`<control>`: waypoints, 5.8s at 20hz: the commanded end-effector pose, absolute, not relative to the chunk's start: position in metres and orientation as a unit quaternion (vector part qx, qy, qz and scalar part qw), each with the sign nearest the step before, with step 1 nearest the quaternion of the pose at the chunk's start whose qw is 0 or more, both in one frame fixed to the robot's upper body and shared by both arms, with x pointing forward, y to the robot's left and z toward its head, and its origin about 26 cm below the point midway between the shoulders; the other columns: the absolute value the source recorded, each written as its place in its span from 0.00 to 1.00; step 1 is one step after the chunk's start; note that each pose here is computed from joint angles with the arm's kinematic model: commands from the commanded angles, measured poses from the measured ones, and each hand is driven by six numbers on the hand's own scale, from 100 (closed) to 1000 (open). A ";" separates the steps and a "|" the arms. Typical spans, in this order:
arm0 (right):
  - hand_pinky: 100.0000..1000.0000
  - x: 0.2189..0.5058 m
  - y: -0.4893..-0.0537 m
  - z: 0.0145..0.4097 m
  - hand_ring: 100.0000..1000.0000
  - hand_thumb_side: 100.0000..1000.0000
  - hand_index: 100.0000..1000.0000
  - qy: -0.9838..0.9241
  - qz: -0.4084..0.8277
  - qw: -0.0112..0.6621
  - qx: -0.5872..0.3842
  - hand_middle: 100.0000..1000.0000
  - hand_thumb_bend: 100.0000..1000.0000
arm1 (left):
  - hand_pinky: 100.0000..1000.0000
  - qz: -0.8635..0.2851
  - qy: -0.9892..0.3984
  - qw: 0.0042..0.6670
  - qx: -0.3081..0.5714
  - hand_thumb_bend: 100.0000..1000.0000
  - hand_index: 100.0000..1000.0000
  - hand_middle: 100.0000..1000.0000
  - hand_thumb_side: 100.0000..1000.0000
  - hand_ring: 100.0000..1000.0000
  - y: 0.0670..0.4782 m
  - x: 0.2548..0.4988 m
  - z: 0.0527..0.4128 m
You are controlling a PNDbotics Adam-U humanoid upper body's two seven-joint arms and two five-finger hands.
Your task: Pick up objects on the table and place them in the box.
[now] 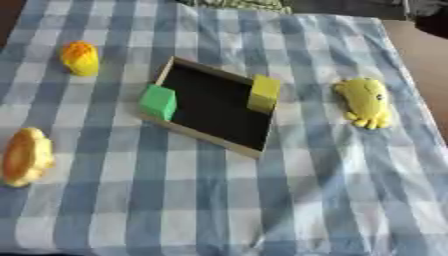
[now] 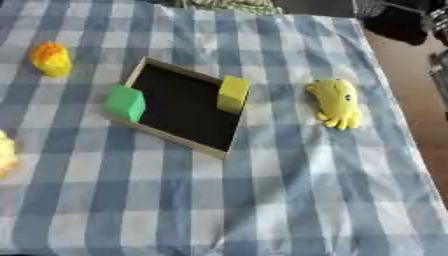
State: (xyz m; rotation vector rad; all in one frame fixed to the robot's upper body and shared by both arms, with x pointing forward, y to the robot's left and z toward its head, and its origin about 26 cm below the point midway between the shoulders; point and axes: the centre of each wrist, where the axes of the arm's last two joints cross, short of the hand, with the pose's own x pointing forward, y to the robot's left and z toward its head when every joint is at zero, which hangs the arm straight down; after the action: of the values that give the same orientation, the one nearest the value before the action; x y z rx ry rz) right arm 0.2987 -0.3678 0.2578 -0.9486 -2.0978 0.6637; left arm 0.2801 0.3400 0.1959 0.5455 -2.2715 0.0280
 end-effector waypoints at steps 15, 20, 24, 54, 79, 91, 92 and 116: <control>0.82 0.292 -0.390 0.270 0.70 0.08 0.79 -0.738 0.375 0.382 -0.411 0.68 0.00 | 0.93 0.003 -0.898 0.379 0.225 0.00 0.76 0.71 0.44 0.77 0.343 0.277 0.203; 0.83 0.290 -0.400 0.276 0.75 0.16 0.83 -0.700 0.424 0.400 -0.413 0.74 0.00 | 0.93 0.001 -0.898 0.377 0.227 0.00 0.77 0.71 0.43 0.77 0.343 0.277 0.204; 0.84 0.290 -0.404 0.279 0.77 0.18 0.84 -0.669 0.466 0.409 -0.410 0.76 0.00 | 0.93 0.000 -0.898 0.378 0.226 0.00 0.77 0.71 0.44 0.77 0.343 0.277 0.204; 0.86 0.312 -0.426 0.235 0.84 0.06 0.86 -0.509 0.599 0.483 -0.385 0.84 0.36 | 0.93 -0.003 -0.897 0.386 0.214 0.00 0.77 0.71 0.46 0.77 0.339 0.279 0.203; 0.84 0.344 -0.451 0.185 0.81 0.13 0.86 -0.449 0.594 0.527 -0.410 0.81 0.37 | 0.93 -0.001 -0.896 0.395 0.204 0.00 0.77 0.72 0.48 0.78 0.335 0.279 0.199; 0.78 0.341 -0.446 0.185 0.61 0.16 0.68 -0.499 0.573 0.506 -0.408 0.53 0.17 | 0.93 -0.003 -0.896 0.396 0.201 0.00 0.77 0.72 0.49 0.78 0.334 0.279 0.199; 0.78 0.339 -0.445 0.191 0.60 0.15 0.67 -0.508 0.568 0.502 -0.409 0.52 0.14 | 0.93 -0.002 -0.896 0.396 0.201 0.00 0.77 0.72 0.49 0.78 0.335 0.279 0.199; 0.78 0.287 -0.290 0.357 0.57 0.07 0.66 -0.705 0.604 0.176 -0.326 0.50 0.14 | 0.93 -0.010 -0.897 0.395 0.199 0.00 0.77 0.72 0.49 0.78 0.334 0.280 0.201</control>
State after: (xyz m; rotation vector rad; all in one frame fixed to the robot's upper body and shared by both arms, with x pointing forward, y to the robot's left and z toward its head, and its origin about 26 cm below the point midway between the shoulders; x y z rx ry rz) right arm 0.2886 -0.2942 0.3535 -0.9385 -2.0035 1.6734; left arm 0.2813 0.3335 0.1914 0.5011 -2.2449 -0.0002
